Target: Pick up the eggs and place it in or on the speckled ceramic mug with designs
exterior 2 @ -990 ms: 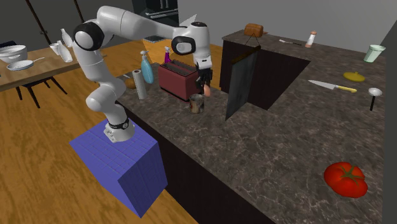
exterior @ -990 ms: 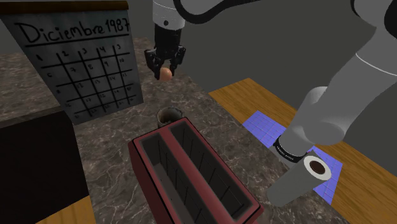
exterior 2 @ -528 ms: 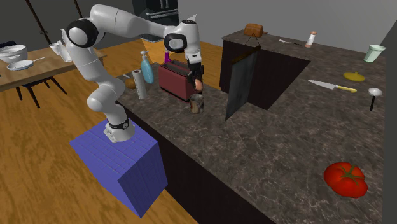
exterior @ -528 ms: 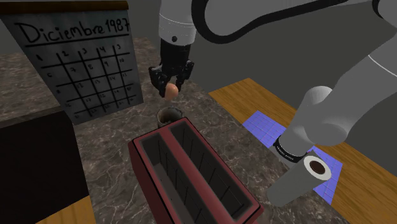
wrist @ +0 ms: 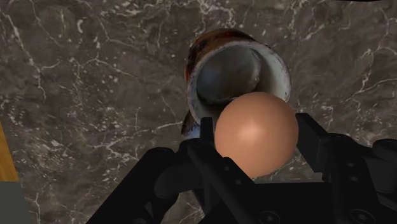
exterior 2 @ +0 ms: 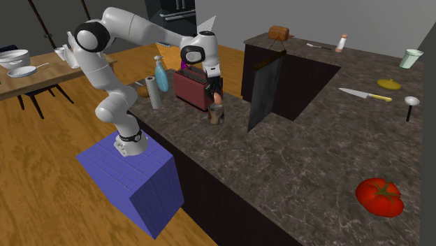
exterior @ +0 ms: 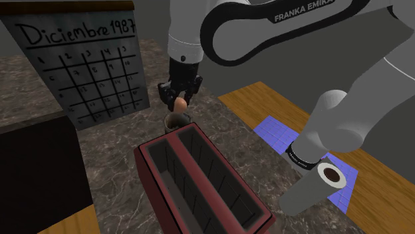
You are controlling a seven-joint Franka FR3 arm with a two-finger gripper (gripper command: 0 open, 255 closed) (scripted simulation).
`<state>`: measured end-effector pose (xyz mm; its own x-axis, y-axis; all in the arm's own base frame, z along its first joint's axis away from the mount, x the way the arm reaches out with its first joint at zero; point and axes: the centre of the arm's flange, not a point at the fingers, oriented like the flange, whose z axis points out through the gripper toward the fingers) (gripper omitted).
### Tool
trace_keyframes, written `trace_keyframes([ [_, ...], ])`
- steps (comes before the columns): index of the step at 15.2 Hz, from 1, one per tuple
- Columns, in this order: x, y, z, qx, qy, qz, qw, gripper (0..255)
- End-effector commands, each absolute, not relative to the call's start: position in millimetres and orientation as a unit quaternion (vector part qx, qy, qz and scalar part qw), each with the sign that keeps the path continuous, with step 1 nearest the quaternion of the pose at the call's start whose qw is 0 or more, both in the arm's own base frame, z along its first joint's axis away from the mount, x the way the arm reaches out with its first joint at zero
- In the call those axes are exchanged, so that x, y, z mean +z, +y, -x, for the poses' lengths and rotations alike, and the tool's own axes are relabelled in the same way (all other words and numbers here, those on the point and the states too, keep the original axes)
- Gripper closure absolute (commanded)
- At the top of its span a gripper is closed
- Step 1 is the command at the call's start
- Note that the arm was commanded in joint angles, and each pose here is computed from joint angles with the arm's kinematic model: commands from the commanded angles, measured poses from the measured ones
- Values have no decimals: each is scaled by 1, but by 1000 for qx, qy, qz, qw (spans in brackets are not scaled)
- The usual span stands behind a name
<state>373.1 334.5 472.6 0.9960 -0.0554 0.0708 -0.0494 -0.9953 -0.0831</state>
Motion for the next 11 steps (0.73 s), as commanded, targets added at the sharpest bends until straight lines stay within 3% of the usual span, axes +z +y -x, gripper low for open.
trace_keyframes([
  [1,461,335,-372,-37,26,998,41,255],
  [11,435,335,-372,-37,26,998,41,255],
])
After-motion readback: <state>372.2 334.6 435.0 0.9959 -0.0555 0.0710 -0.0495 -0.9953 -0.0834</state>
